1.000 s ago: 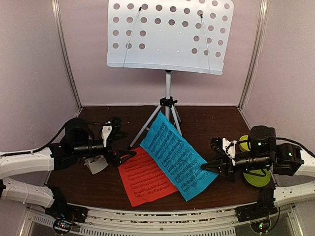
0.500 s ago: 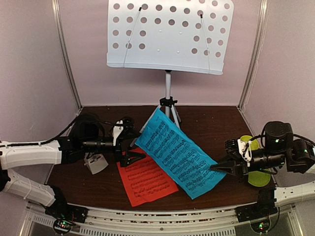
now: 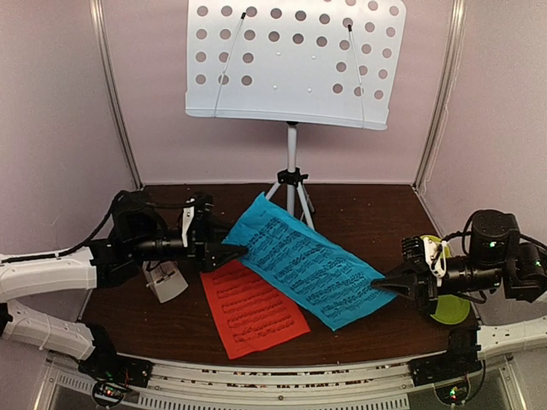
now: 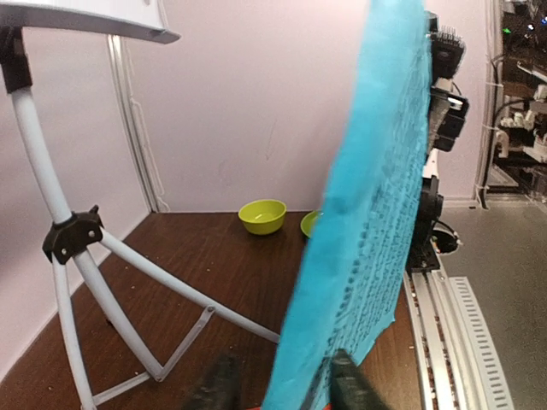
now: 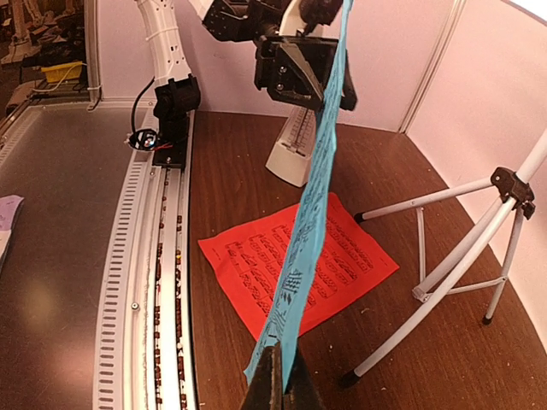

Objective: Set up the instrument practice props

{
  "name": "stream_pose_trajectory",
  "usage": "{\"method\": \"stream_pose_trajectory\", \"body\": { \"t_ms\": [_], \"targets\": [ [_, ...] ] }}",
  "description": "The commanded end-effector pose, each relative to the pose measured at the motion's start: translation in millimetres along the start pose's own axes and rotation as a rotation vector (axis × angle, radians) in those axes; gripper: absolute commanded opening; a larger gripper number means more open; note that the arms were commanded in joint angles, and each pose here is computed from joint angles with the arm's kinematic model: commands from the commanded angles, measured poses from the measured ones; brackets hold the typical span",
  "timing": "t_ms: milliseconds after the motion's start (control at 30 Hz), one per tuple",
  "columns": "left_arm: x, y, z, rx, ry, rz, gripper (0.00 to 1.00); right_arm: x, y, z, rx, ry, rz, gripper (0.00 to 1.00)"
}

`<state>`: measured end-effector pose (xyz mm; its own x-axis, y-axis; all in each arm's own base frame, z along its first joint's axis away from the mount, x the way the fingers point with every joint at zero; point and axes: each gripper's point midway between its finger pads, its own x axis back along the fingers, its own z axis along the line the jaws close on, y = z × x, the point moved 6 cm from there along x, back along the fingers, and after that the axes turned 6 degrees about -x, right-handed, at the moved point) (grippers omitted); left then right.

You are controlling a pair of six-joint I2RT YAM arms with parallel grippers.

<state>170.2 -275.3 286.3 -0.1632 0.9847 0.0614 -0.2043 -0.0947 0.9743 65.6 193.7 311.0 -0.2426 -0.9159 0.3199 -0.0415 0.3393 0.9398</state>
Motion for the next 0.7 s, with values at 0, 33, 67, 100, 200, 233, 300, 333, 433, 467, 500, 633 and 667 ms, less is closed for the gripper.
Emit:
{"method": "stream_pose_trajectory", "body": {
  "t_ms": [0, 33, 67, 100, 200, 233, 300, 333, 433, 467, 500, 633, 667],
  "targets": [
    [9, 23, -12, -0.026, -0.053, -0.098, 0.2, 2, -3, -7, -0.029, -0.083, -0.049, 0.0],
    [8, 26, -14, -0.021, -0.061, -0.098, 0.1, 1, -3, -8, -0.038, -0.093, -0.062, 0.0],
    [7, 29, -15, -0.018, -0.069, -0.095, 0.04, 0, -4, -9, -0.045, -0.101, -0.066, 0.0],
    [6, 32, -17, -0.018, -0.077, -0.09, 0.0, -1, -5, -10, -0.051, -0.109, -0.066, 0.0],
    [1, 47, -17, -0.021, -0.092, -0.065, 0.0, -4, -7, -17, -0.079, -0.167, -0.049, 0.29],
    [0, 49, -17, -0.023, -0.097, -0.042, 0.0, -5, -6, -21, -0.091, -0.198, -0.036, 0.45],
    [-1, 55, -18, -0.034, -0.109, 0.001, 0.0, -5, -1, -28, -0.11, -0.247, -0.015, 0.64],
    [-1, 56, -19, -0.037, -0.116, 0.024, 0.0, -6, 1, -31, -0.12, -0.271, -0.001, 0.7],
    [-2, 61, -21, -0.053, -0.129, 0.093, 0.0, -7, 11, -38, -0.128, -0.311, 0.027, 0.77],
    [-2, 60, -23, -0.05, -0.144, 0.131, 0.0, -8, 14, -40, -0.128, -0.32, 0.038, 0.77],
    [-3, 60, -24, -0.054, -0.151, 0.158, 0.0, -8, 19, -42, -0.126, -0.327, 0.042, 0.78],
    [-7, 70, -25, -0.05, -0.173, 0.224, 0.0, -13, 37, -46, -0.116, -0.335, 0.075, 0.75],
    [-8, 72, -24, -0.046, -0.174, 0.235, 0.0, -15, 41, -47, -0.112, -0.333, 0.088, 0.74]
  ]
}}
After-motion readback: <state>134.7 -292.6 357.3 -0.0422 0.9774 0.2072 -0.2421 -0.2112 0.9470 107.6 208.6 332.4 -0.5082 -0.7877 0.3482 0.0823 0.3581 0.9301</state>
